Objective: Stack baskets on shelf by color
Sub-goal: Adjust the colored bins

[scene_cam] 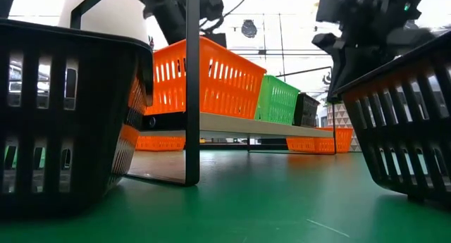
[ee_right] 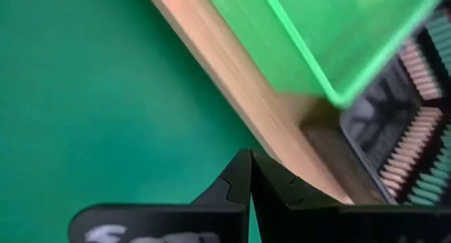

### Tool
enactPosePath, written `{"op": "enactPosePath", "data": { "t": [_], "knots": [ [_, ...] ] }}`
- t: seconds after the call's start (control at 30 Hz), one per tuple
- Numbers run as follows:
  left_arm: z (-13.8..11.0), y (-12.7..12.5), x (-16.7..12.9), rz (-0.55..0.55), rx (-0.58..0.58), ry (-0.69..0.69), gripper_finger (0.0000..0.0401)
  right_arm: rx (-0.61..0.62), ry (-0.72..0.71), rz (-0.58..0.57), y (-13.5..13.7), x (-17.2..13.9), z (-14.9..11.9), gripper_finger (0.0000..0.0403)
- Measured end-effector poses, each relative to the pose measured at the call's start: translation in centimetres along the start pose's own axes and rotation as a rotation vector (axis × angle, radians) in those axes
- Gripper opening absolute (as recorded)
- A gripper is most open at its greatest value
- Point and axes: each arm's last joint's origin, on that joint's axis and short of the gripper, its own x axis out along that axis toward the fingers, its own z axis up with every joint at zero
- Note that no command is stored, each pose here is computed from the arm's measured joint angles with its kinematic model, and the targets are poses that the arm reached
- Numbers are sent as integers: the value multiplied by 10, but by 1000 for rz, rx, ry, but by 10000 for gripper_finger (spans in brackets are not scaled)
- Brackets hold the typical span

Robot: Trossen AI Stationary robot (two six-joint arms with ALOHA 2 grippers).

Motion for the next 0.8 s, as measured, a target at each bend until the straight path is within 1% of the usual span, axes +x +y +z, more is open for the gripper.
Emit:
{"op": "enactPosePath", "data": {
  "t": [0.13,0.23,0.3,0.53,0.6,0.8],
  "knots": [
    [1,2,16,-6,33,-7,147,28,24,-15,-7,10,-8,0],
    [2,3,25,-12,44,-15,147,48,-1,-28,-13,15,-7,0],
    [2,3,27,-28,58,-14,147,49,-10,-35,-16,18,-7,0],
    [11,3,37,-27,97,-106,147,84,-24,-54,-26,21,-6,0],
    [9,3,41,-27,111,-91,147,98,-22,-56,-28,22,-7,0],
    [13,4,44,-31,118,-135,147,101,-28,-57,-28,22,-6,0]
  ]
}}
